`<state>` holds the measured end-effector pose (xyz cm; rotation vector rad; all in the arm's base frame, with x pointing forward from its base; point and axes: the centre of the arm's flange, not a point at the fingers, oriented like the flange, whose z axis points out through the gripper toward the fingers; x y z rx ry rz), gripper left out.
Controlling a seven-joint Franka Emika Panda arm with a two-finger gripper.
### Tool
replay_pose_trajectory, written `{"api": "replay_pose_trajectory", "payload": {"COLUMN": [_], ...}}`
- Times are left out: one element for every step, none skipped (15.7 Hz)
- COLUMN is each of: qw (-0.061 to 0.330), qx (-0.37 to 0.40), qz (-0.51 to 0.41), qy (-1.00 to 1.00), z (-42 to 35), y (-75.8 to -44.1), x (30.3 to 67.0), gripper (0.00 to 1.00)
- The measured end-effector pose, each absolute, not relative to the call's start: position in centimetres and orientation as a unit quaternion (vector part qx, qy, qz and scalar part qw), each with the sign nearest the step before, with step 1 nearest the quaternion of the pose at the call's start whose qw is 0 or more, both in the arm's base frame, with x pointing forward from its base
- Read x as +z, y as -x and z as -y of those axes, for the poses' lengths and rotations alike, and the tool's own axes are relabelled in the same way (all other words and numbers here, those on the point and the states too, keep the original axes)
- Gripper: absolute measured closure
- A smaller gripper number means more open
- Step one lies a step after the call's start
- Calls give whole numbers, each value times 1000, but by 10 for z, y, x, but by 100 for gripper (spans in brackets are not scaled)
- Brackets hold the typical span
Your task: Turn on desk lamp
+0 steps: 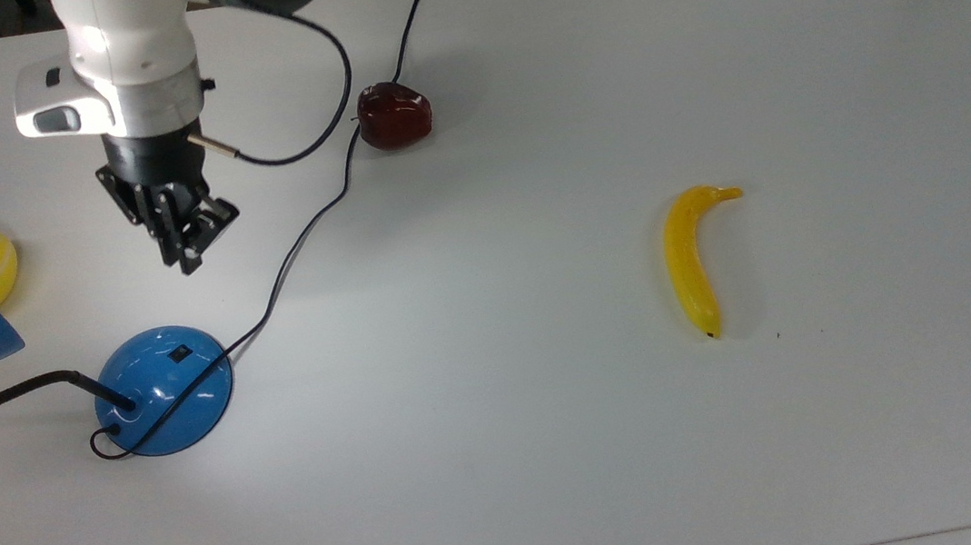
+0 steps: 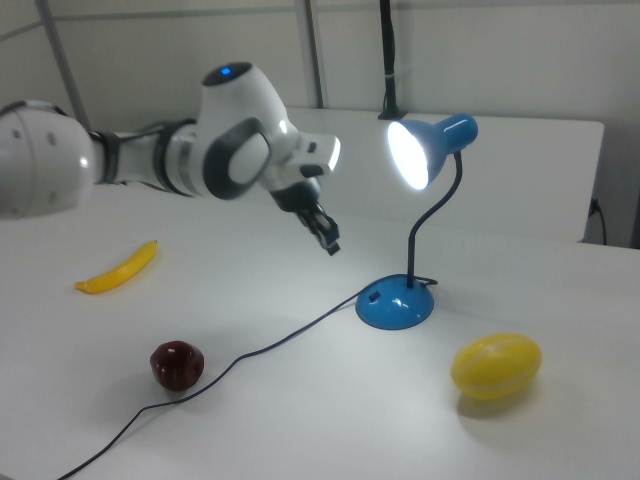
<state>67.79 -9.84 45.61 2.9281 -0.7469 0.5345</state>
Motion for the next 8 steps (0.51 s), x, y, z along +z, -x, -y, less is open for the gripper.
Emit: {"api": "replay_pose_trajectory", "payload": {"qw": [31,27,23,20,19,20,20,21], "qx": [162,146,130,107,92,74,58,44], "qz": [234,221,208,189,176,159,144,128], "qy": [-958,-964,-969,-976,-980,-984,-988,-991], "z": [90,81,74,63,55,45,36,27], "y": [-668,-657,-648,-635,-626,-615,-606,-597], "x": [470,483,494,506,515,524,532,538], "gripper": [69,67,66,59,52,42,32,22]}}
